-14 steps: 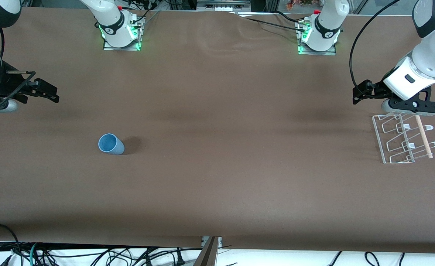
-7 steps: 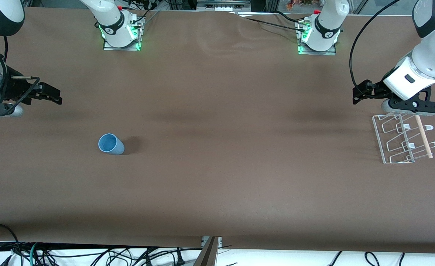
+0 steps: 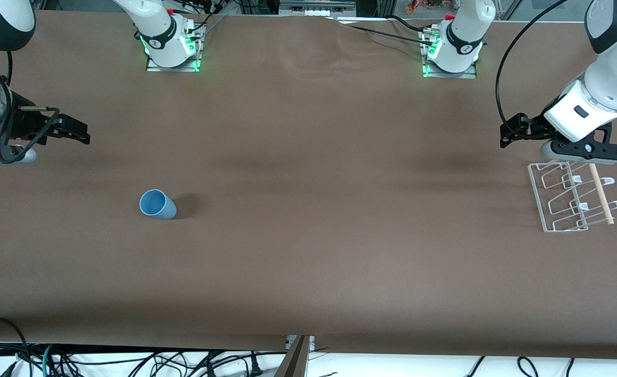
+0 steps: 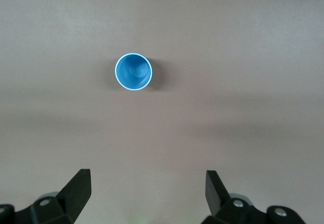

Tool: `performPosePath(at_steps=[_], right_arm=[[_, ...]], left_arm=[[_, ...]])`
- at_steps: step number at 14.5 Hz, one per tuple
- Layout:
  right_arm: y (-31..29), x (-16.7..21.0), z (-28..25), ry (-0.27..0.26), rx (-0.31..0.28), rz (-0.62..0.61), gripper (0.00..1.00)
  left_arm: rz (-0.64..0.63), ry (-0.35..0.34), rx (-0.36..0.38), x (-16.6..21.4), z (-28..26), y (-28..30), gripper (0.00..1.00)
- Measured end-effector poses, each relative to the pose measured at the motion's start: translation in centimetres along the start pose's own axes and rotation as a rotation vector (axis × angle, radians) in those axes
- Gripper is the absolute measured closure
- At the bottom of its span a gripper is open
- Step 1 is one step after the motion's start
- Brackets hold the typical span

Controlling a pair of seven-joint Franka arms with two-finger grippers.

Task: Transfer cup to left arm and place on rack

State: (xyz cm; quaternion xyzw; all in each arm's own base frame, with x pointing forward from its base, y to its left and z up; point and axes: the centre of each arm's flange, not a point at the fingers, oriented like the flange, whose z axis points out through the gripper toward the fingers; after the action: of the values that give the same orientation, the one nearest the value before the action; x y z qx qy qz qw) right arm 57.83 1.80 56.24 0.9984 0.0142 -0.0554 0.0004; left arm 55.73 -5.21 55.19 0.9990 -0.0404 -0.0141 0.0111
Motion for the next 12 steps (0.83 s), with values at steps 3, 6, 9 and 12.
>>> performPosePath(at_steps=[3, 6, 9, 12], right_arm=[[0.00, -0.01, 0.01, -0.001, 0.000, 0.000, 0.00], [0.00, -0.03, 0.03, -0.003, 0.000, 0.000, 0.00], [0.00, -0.02, 0.10, -0.006, 0.000, 0.000, 0.00], [0.00, 0.00, 0.17, -0.008, 0.000, -0.005, 0.00]], left_arm=[[0.000, 0.000, 0.000, 0.00, 0.00, 0.00, 0.00], [0.000, 0.000, 0.000, 0.00, 0.00, 0.00, 0.00], [0.001, 0.000, 0.000, 0.00, 0.00, 0.08, 0.00], [0.002, 0.000, 0.000, 0.00, 0.00, 0.10, 0.00]])
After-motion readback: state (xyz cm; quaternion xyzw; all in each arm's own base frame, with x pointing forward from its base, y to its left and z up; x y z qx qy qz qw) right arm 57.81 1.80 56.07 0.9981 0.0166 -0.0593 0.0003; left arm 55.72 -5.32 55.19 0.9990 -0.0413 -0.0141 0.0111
